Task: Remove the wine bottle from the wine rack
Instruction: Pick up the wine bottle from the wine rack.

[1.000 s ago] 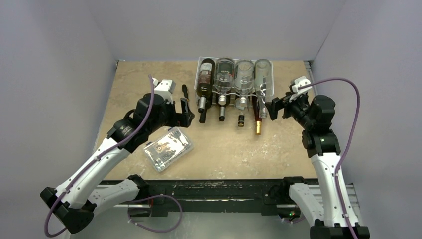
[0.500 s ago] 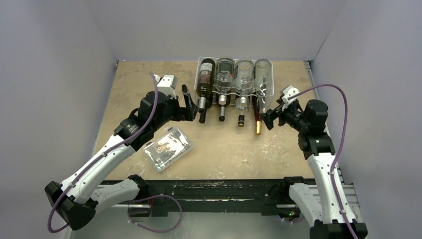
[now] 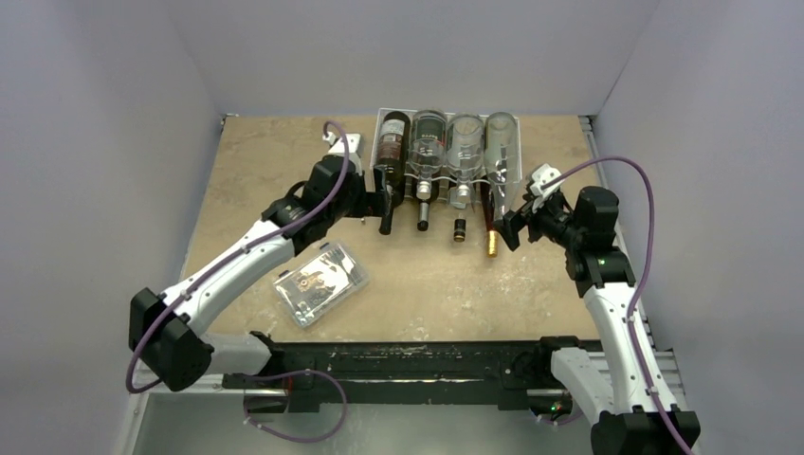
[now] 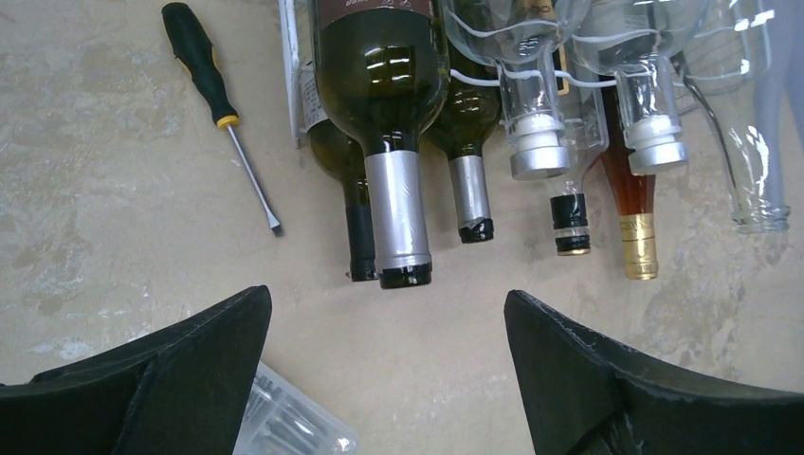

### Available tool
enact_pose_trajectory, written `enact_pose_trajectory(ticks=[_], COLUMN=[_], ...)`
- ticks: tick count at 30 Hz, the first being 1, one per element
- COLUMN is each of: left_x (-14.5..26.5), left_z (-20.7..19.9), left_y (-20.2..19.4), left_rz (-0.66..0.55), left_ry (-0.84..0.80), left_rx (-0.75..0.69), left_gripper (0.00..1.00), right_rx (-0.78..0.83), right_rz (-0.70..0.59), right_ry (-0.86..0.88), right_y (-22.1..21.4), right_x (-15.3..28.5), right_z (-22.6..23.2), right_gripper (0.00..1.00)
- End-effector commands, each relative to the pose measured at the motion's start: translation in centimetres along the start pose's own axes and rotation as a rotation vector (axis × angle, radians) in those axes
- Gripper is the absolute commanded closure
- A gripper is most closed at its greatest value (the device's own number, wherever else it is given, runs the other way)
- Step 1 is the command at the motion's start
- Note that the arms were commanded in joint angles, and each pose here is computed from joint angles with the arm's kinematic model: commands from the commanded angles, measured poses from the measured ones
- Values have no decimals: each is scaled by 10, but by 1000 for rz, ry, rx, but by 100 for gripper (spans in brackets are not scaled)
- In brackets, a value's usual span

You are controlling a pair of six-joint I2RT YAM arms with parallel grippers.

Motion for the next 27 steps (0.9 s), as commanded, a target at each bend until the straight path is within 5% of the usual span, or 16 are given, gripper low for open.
enact_pose_trajectory(ticks=[1,15,27], left_x=[-20,-93,-125], left_z=[-11,-20,-16], left_y=[23,11,-2], left_rz=[-88,-78,-45], left_ry=[10,24,56], left_rx=[-24,-67,-53], left_gripper=[8,33,44], right_rx=[48,87,103], right_rz=[-31,-19,-18], right_ry=[3,-5,-2], right_y=[12,11,11], right_x=[3,4,5], right_z=[-3,-5,-5], right_gripper=[1,1,1])
Point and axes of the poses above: each gripper's point midway between its finger pads, its own x axis back along the fingers, its own z axis along the line the jaws close on, y = z × x, the point moved 8 cm from there along x, back along the fingers, and after that the axes turned 2 degrees about x, right-handed, at the moved point
